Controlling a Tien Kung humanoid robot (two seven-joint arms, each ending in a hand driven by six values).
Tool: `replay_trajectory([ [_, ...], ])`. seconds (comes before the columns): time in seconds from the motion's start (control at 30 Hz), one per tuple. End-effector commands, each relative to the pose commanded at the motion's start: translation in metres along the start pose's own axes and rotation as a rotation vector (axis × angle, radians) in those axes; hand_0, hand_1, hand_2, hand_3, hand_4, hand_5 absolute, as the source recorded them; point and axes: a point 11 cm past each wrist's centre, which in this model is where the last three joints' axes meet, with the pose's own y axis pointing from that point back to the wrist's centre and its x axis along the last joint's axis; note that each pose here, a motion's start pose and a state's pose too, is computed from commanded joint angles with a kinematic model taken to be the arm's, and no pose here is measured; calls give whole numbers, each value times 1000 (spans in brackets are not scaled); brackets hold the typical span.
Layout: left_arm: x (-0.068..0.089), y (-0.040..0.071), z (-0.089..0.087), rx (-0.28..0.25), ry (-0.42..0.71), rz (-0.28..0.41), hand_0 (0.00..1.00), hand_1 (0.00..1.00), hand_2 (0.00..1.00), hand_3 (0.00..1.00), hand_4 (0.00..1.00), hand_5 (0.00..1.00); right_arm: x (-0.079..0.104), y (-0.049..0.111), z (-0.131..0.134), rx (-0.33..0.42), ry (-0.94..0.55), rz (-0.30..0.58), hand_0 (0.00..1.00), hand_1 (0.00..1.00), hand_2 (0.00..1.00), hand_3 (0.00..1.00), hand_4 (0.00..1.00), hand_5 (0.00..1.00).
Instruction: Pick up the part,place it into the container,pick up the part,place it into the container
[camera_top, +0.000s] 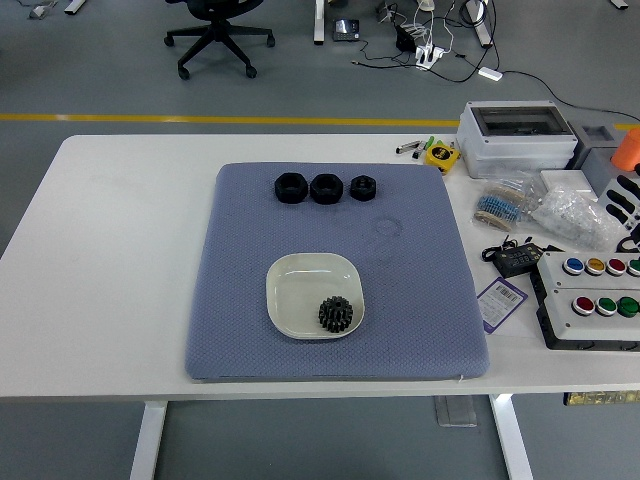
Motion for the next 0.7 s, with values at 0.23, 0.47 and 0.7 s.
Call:
replay_trajectory([
  [0.23,0,0,5,-12,16,1,744,706,646,582,640,621,-1,-5,-1,-14,5,3,617,664,770,661,998,925],
  [0.47,-1,1,10,-21,24,0,744,703,645,584,641,622,1,-13,-5,-5,-17,45,198,276,383,256,998,804],
  [0.7,-2,1,10,-21,36,0,744,702,640,583,641,623,4,-16,-11,18,-17,80,133,159,242,171,998,789],
])
